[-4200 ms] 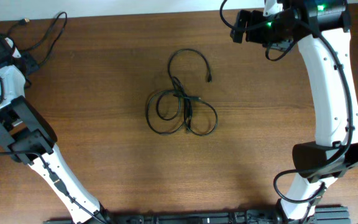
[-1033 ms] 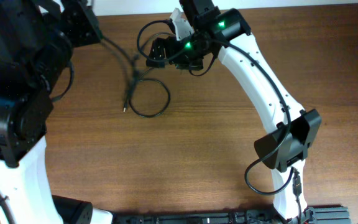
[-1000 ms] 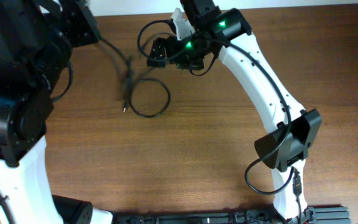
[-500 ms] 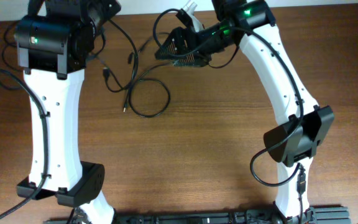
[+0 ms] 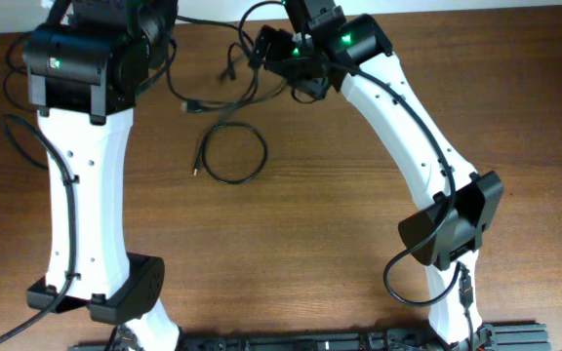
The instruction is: Untangle cables
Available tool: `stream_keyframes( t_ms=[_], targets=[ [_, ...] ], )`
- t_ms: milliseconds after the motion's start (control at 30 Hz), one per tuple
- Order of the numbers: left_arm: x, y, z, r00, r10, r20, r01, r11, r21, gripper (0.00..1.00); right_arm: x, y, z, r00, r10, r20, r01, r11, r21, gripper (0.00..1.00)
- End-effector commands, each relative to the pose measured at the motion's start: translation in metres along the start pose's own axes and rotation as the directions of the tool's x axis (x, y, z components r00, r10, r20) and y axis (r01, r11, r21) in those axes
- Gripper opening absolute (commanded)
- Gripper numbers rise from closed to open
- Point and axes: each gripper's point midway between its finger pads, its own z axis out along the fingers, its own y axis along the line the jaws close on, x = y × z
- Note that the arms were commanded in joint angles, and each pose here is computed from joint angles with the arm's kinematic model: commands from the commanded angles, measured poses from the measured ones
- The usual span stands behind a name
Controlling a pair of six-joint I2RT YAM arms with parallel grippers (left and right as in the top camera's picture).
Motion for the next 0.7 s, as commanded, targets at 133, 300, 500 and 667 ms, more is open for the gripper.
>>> stream_keyframes(
  t_ms=[133, 300, 500, 667],
  targets=[
    [-0.011, -0.015, -0.063, 0.999, -0.04, -0.024, 0.043, 0.989, 0.14, 0.0, -0.021, -0.005, 0.031, 0.994, 0.016, 0.104, -0.02, 0.999, 0.034, 0.99],
    [-0.09, 0.026, -0.088, 0.971, -0.058, 0.233, 0.051, 0.998, 0.037, 0.0, -0.019, -0.054, 0.029, 0.997, 0.05, 0.057, -0.06, 0.98, 0.189, 0.99],
    [-0.099, 0.02, -0.087, 0.953, 0.228, 0.198, -0.241, 0.97, 0.041, 0.0, 0.009, -0.075, 0.024, 0.996, 0.06, -0.059, -0.041, 0.961, 0.275, 0.99],
    [-0.067, 0.033, -0.067, 0.954, 0.298, 0.03, -0.299, 0.954, 0.017, 0.0, 0.012, -0.015, -0.033, 0.921, -0.354, -0.161, 0.332, 0.931, -0.152, 0.89]
  ],
)
